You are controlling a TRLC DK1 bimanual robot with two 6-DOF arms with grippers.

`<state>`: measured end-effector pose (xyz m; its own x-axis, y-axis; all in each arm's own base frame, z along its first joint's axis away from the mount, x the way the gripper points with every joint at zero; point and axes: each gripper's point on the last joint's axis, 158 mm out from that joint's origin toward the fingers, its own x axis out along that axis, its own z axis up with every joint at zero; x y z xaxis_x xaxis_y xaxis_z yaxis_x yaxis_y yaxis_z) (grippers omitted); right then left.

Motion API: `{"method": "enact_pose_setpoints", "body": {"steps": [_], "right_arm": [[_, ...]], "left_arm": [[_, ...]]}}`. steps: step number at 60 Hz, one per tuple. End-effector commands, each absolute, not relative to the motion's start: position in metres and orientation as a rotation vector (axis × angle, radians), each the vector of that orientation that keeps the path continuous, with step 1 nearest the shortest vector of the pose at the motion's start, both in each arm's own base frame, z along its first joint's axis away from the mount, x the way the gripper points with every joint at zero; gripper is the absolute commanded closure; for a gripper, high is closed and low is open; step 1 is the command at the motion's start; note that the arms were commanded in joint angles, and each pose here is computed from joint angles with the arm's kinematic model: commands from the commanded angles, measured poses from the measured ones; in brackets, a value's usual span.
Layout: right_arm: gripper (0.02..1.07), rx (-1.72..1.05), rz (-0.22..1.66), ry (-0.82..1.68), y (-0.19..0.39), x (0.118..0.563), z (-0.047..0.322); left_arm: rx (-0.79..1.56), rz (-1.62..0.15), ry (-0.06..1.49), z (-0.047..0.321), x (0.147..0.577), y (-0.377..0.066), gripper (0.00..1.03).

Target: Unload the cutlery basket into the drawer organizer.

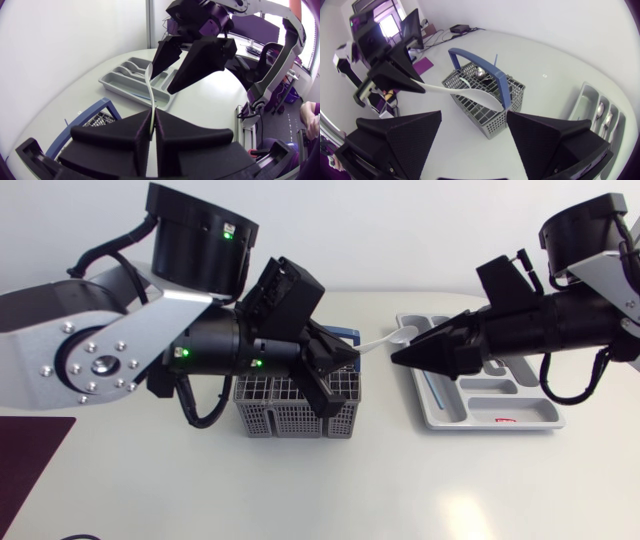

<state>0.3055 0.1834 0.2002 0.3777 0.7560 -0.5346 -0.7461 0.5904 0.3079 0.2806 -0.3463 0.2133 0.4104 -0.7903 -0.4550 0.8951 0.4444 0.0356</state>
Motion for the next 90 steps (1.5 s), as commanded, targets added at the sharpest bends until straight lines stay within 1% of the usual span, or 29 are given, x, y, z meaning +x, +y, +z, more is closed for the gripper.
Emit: {"method": "enact_pose_setpoints", "body": {"steps": [1,10,13,17,26,30,34,41,52,55,65,72,90], "right_arm": [[0.13,0.154,0.952,0.719,0.181,0.319,0.213],[0.14,0.317,0.986,0.745,0.179,0.329,0.225],[0.16,0.367,0.997,0.76,0.179,0.331,0.227],[0.16,0.439,1.021,0.769,0.181,0.336,0.231],[0.16,0.556,1.064,0.789,0.186,0.34,0.235],[0.22,0.603,1.083,0.789,0.189,0.342,0.238],[0.22,0.641,1.086,0.774,0.19,0.345,0.241],[0.24,0.679,1.08,0.739,0.189,0.35,0.25],[0.25,0.727,1.078,0.71,0.191,0.356,0.251],[0.3,0.748,1.073,0.694,0.189,0.359,0.252],[0.31,0.802,1.059,0.678,0.186,0.364,0.248],[0.39,0.809,1.05,0.686,0.189,0.365,0.244],[0.39,0.824,1.04,0.732,0.2,0.37,0.225]], "left_arm": [[0.27,-1.048,0.383,0.215,0.28,-0.346,0.92],[0.257,-0.96,0.294,0.23,0.297,-0.344,0.92],[0.255,-0.937,0.271,0.234,0.302,-0.344,0.92],[0.25,-0.909,0.232,0.24,0.306,-0.346,0.92],[0.241,-0.864,0.182,0.246,0.316,-0.35,0.92],[0.237,-0.856,0.168,0.247,0.319,-0.352,0.92],[0.238,-0.844,0.155,0.247,0.321,-0.354,0.92],[0.234,-0.838,0.149,0.244,0.324,-0.358,0.92],[0.203,-0.818,0.156,0.237,0.335,-0.362,0.92],[0.197,-0.815,0.159,0.234,0.338,-0.364,0.92],[0.19,-0.801,0.169,0.226,0.344,-0.371,0.92],[0.181,-0.784,0.172,0.226,0.351,-0.37,0.92],[0.153,-0.762,0.16,0.23,0.358,-0.366,0.92]]}}
